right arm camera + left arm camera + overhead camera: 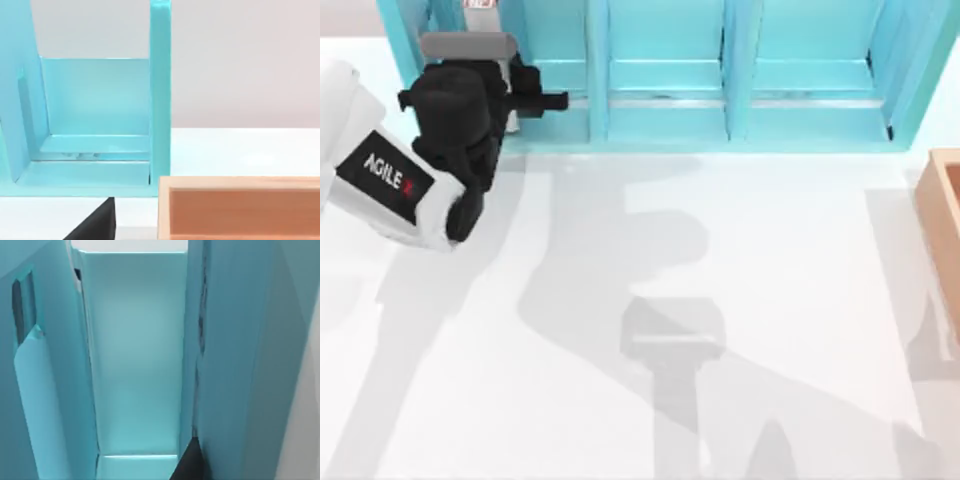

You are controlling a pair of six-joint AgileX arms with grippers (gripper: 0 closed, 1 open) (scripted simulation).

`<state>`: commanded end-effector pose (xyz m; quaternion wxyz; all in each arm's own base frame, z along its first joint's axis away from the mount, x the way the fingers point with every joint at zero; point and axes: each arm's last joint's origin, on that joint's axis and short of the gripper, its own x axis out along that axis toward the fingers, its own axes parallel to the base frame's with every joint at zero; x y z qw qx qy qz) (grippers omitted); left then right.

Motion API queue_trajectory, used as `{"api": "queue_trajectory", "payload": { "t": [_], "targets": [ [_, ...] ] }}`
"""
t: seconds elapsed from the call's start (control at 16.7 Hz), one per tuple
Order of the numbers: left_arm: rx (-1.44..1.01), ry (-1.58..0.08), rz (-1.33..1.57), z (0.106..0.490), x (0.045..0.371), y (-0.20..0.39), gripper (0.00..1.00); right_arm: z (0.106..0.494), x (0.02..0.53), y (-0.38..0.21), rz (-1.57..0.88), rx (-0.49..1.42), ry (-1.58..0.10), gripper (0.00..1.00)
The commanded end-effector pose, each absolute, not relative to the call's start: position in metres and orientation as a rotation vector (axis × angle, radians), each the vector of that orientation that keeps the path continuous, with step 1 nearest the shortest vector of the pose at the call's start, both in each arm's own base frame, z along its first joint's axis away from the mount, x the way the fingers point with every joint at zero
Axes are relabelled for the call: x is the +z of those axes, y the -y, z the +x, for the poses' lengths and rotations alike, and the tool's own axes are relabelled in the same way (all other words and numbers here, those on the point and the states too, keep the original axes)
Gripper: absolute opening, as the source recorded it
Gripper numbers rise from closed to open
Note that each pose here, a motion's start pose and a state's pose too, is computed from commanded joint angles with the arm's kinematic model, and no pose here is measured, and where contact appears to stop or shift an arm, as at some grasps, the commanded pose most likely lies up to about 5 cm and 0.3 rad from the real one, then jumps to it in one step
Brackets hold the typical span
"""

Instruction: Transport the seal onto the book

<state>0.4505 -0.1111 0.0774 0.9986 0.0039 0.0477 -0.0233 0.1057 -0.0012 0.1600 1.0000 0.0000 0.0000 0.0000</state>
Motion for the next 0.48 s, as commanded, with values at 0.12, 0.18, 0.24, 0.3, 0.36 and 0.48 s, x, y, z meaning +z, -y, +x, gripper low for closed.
{"api": "queue_trajectory", "payload": {
  "t": [0.12,0.18,0.24,0.3,0.36,0.48],
  "targets": [
    [-0.047,-0.096,0.008,0.450,0.077,0.111,0.00,0.106,0.160,0.001,0.000,0.000,0.000,1.00],
    [-0.047,-0.096,0.008,0.450,0.077,0.111,0.00,0.106,0.160,0.001,0.000,0.000,0.000,1.00],
    [-0.052,-0.095,0.009,0.450,0.078,0.113,0.00,0.106,0.160,0.001,0.000,0.000,0.000,1.00],
    [-0.052,-0.095,0.009,0.450,0.078,0.113,0.00,0.106,0.160,0.001,0.000,0.000,0.000,1.00],
    [-0.054,-0.097,0.009,0.448,0.081,0.115,0.00,0.106,0.160,0.001,0.000,0.000,0.000,1.00],
    [-0.059,-0.106,0.012,0.442,0.095,0.119,0.00,0.106,0.160,0.001,0.000,0.000,0.000,1.00]
  ]
}}
